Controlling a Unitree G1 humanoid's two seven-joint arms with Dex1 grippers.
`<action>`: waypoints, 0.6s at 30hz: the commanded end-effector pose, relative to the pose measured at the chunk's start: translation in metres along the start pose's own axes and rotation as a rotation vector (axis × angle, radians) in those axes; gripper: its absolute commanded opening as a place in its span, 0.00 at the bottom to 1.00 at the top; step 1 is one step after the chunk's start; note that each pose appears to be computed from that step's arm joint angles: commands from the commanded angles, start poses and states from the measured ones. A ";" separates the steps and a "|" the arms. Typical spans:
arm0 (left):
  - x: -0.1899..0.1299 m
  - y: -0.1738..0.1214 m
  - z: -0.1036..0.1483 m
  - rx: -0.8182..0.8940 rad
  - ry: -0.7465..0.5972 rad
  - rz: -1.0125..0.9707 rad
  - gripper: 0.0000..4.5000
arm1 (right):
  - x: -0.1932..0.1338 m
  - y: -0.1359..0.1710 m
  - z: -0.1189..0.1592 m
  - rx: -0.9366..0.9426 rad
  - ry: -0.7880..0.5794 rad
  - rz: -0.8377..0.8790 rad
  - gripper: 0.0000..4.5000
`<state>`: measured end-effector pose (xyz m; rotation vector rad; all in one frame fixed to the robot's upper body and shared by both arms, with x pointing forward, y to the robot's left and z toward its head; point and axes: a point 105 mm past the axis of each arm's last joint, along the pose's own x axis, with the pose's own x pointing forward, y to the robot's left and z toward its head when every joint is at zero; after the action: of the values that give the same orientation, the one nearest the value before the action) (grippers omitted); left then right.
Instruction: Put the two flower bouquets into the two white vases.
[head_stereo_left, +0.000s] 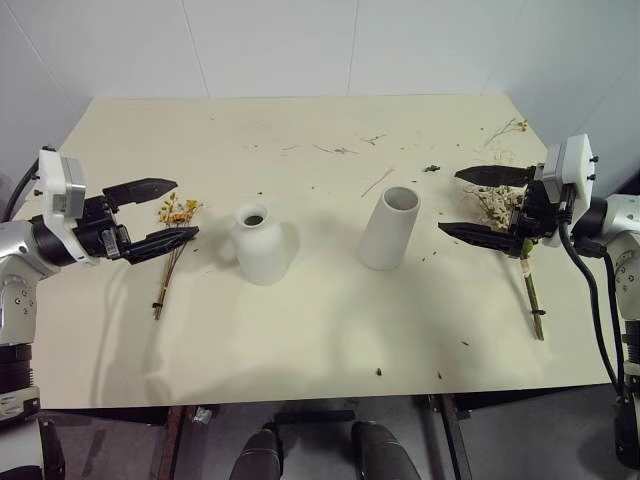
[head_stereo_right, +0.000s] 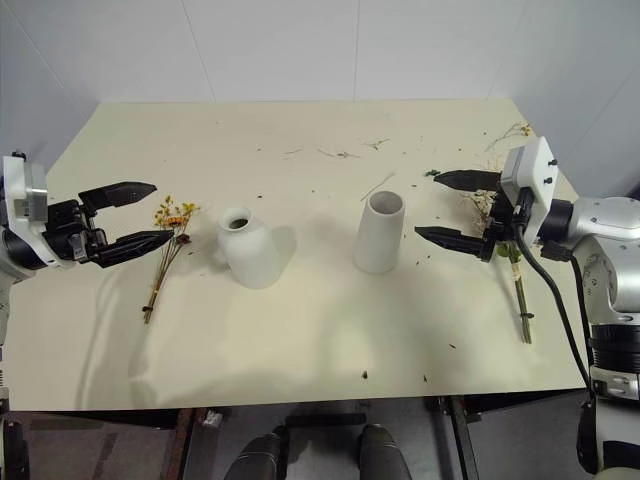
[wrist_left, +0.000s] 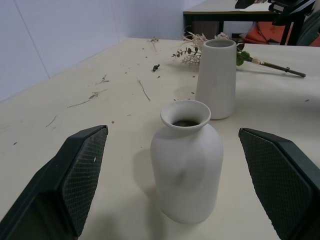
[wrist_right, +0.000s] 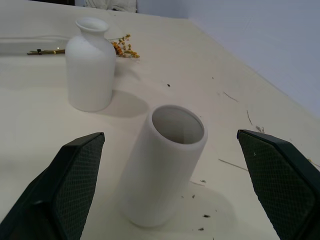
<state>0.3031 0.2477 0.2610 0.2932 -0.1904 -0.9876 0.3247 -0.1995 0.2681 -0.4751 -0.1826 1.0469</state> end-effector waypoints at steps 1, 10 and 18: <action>-0.005 0.001 0.011 0.040 -0.011 -0.005 1.00 | -0.003 -0.007 0.012 -0.046 -0.031 -0.023 1.00; 0.002 -0.008 0.024 0.039 -0.056 -0.065 1.00 | -0.039 -0.028 -0.017 0.080 0.216 -0.152 1.00; 0.026 -0.026 0.033 0.064 -0.106 -0.144 1.00 | -0.090 -0.064 -0.068 0.392 0.634 -0.455 1.00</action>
<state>0.2932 0.2151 0.2718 0.2927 -0.2504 -1.1238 0.3568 -0.3095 0.2412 -0.3758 0.4059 0.5028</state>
